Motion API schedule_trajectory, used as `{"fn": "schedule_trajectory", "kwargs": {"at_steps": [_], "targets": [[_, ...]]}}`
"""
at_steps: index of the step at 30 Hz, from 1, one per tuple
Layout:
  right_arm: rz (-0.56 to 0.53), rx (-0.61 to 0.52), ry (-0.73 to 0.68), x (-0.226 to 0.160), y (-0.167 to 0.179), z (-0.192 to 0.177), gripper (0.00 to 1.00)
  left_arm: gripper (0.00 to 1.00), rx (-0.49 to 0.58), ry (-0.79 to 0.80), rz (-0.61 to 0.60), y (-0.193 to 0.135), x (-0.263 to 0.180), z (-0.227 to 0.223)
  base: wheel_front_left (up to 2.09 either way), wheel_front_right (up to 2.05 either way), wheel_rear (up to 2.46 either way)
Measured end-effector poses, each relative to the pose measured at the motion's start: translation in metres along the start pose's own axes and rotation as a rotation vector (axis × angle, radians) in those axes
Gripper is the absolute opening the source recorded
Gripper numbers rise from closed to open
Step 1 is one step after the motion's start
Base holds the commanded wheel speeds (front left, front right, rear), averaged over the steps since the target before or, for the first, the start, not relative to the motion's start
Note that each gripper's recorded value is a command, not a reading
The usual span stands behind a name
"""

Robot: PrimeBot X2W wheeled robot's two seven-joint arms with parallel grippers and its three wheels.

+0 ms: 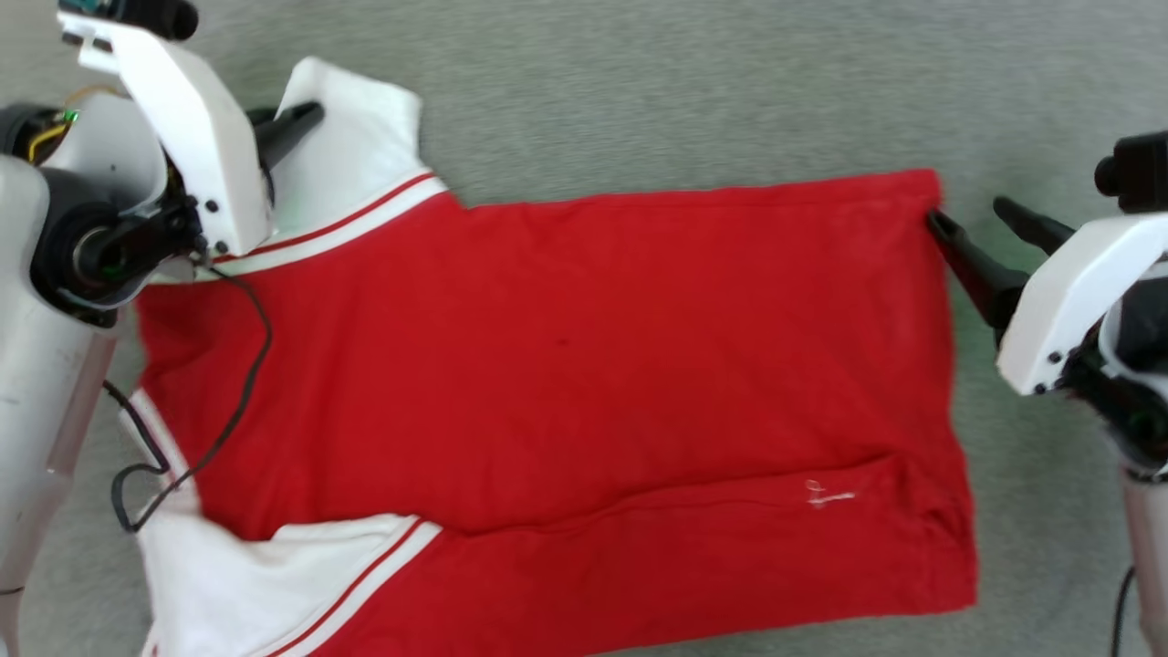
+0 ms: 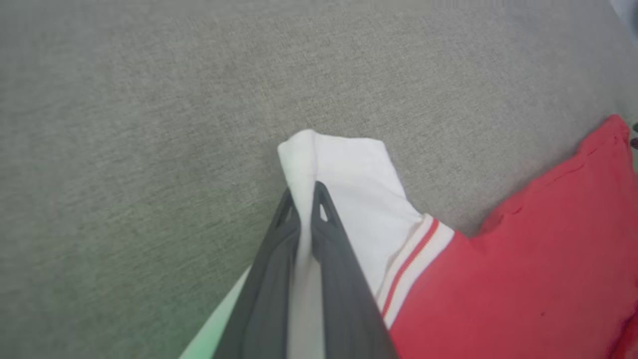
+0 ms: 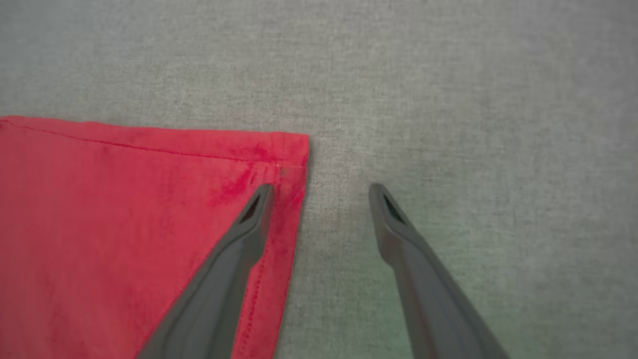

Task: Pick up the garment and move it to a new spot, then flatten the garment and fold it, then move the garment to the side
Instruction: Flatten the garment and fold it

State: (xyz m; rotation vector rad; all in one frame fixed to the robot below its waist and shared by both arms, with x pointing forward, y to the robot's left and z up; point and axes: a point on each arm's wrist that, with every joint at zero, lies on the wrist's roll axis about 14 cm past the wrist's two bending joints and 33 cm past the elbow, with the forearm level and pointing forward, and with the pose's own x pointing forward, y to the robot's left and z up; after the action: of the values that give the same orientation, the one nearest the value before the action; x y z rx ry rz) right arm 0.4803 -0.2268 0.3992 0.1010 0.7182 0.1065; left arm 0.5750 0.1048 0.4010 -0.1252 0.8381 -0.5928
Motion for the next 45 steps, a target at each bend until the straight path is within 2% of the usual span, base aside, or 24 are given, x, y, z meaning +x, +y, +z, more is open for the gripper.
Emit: {"fn": "schedule_trajectory", "kwargs": {"at_steps": [10,12,13,23,29,33,40,41,44,45], "targets": [[0.061,-0.022,0.237,0.043,0.016,-0.016,1.0,0.0,0.052,-0.081,-0.002,0.003,-0.016,0.005,0.0,0.0,0.0],[0.065,-0.029,0.277,0.048,0.018,-0.02,0.25,0.0,0.051,-0.089,0.004,0.006,-0.018,0.002,0.0,0.0,0.0],[0.069,-0.027,0.29,0.05,0.018,-0.02,0.0,0.0,0.05,-0.09,0.007,0.008,-0.019,0.001,0.0,0.0,0.0],[0.071,-0.09,0.244,0.036,0.027,-0.003,0.0,0.0,0.037,-0.195,0.023,0.004,-0.05,0.005,0.0,0.0,0.0],[0.078,-0.118,0.125,0.005,0.036,0.019,0.0,0.0,0.024,-0.299,0.033,-0.008,-0.088,0.007,0.0,0.0,0.0],[0.075,-0.105,0.071,-0.023,0.038,0.02,0.0,0.0,-0.012,-0.344,0.033,-0.02,-0.114,-0.006,0.0,0.0,0.0],[0.086,-0.037,0.051,-0.067,0.044,-0.011,0.0,0.0,-0.112,-0.364,0.071,-0.04,-0.155,-0.06,0.0,0.0,0.0],[0.085,0.011,0.045,-0.082,0.043,-0.029,0.0,0.0,-0.177,-0.351,0.08,-0.05,-0.164,-0.092,0.0,0.0,0.0],[0.071,0.059,0.036,-0.091,0.038,-0.045,0.0,0.0,-0.248,-0.308,0.068,-0.064,-0.164,-0.128,0.0,0.0,0.0],[0.066,0.071,0.038,-0.093,0.037,-0.052,0.0,0.07,-0.273,-0.29,0.062,-0.068,-0.163,-0.138,0.0,0.0,0.0]]}}
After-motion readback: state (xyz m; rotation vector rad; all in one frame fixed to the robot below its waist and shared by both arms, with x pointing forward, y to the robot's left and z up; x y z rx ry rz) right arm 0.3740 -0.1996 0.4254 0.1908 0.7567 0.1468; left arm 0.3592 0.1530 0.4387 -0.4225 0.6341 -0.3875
